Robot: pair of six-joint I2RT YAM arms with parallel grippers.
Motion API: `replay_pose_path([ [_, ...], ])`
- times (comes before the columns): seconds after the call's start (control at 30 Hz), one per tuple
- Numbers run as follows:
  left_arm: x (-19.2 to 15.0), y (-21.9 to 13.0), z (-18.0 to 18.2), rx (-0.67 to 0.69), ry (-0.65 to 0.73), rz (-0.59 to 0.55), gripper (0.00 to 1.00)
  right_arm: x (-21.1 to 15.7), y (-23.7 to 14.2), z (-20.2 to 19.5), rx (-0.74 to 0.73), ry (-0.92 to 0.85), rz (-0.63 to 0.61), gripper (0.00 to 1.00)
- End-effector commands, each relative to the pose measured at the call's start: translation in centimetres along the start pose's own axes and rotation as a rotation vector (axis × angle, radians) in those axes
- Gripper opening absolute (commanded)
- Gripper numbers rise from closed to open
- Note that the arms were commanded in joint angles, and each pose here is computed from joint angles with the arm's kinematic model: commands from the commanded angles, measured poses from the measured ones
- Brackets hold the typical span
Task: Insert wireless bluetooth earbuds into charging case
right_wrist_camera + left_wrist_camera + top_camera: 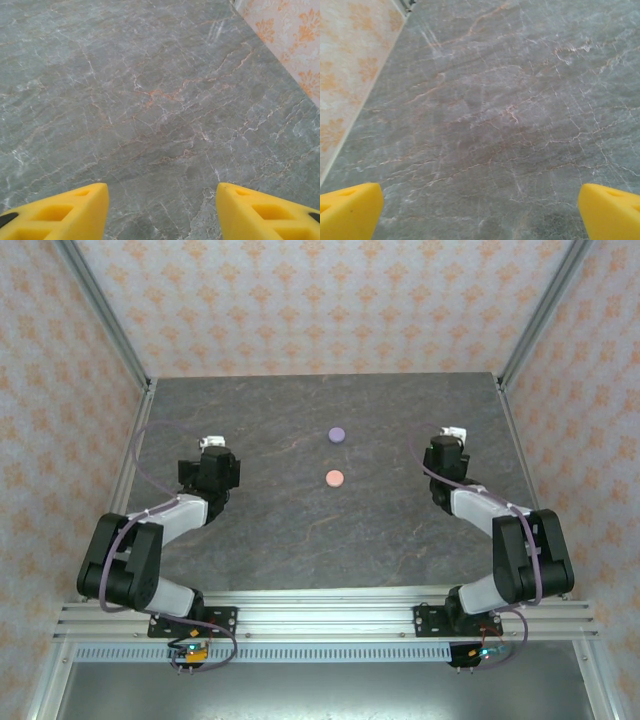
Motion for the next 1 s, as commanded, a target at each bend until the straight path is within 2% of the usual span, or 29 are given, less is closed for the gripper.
replay_pose_path([
  [0.0, 1.7, 0.5, -0.6, -0.109, -0.040, -0.091, 1.00, -0.1, 0.0, -0.8, 0.054, 0.050, -0.094, 0.60],
  [0.07, 1.5, 0.7, -0.7, -0.187, -0.076, -0.118, 1.00, -0.6, 0.0, -1.4, 0.057, 0.078, -0.146, 0.61],
  [0.17, 0.9, 1.3, 0.0, -0.230, -0.124, -0.111, 1.00, -1.4, 0.3, -2.0, 0.072, 0.120, -0.164, 0.62],
  [0.33, -0.5, 1.1, 1.1, -0.264, -0.196, -0.178, 1.00, -2.8, 0.6, -2.0, 0.082, 0.136, -0.202, 0.65],
  [0.5, -0.8, 1.2, 1.1, -0.259, -0.194, -0.180, 1.00, -3.0, 1.1, -1.6, 0.107, 0.110, -0.185, 0.68],
  [0.57, -0.8, 1.2, 1.0, -0.253, -0.189, -0.179, 1.00, -3.0, 1.2, -1.5, 0.109, 0.108, -0.180, 0.80],
  [0.6, -0.8, 1.2, 1.0, -0.253, -0.188, -0.178, 1.00, -3.0, 1.2, -1.5, 0.109, 0.109, -0.184, 1.00],
  [0.97, -0.7, 1.2, 0.9, -0.253, -0.187, -0.178, 1.00, -3.1, 1.2, -1.5, 0.109, 0.108, -0.181, 0.99],
])
Point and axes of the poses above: each hand's point on the last joint's axis, 136 mm out from that joint toward the fingers, its own y axis out along the fingers, its own z axis along the line the jaws close on, x = y × z, the point moved 8 cm from there along -y, back along the fingers, and after that the axes turned 7 degrees about -y, right-handed, at the moved point
